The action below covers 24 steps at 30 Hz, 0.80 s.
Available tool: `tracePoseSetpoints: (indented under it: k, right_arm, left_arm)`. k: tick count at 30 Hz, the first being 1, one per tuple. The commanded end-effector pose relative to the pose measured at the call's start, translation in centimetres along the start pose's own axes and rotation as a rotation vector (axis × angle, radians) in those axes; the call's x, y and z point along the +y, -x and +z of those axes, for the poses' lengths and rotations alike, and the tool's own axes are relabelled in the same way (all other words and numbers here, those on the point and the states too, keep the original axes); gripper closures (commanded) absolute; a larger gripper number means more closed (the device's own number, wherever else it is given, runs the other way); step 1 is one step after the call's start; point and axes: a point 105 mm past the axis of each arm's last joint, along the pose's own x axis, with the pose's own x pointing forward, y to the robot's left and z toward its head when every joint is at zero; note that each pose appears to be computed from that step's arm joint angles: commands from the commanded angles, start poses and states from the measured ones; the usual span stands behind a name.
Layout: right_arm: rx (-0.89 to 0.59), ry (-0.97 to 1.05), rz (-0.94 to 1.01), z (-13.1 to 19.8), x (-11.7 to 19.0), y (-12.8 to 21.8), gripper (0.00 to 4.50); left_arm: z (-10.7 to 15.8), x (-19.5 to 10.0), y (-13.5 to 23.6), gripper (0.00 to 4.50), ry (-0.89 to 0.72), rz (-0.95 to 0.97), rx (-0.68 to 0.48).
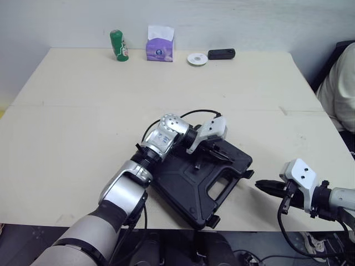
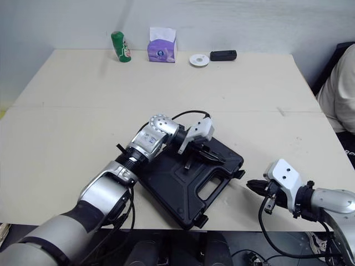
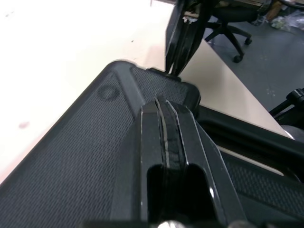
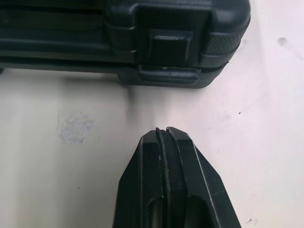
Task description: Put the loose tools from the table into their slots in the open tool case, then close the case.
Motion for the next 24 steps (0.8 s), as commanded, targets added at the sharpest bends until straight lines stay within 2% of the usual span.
tracePoseSetpoints:
  k: [1, 4, 24]
  right_arm:
    - [-0.046, 0.029, -0.002, 1.2, 0.3, -0.1, 4.5]
    - [-0.065, 0.03, 0.001, 1.5, 0.3, -0.5, 4.5]
    - [-0.147, 0.016, 0.048, 3.7, 0.7, -2.7, 4.5]
  left_arm:
    - [-3.8, 0.2, -1.0, 4.47, -0.006, 0.029, 0.226]
    - [-5.2, -0.1, -1.4, 4.47, -0.004, 0.022, 0.278]
    - [-5.6, -1.3, -1.7, 4.47, -0.007, -0.038, 0.263]
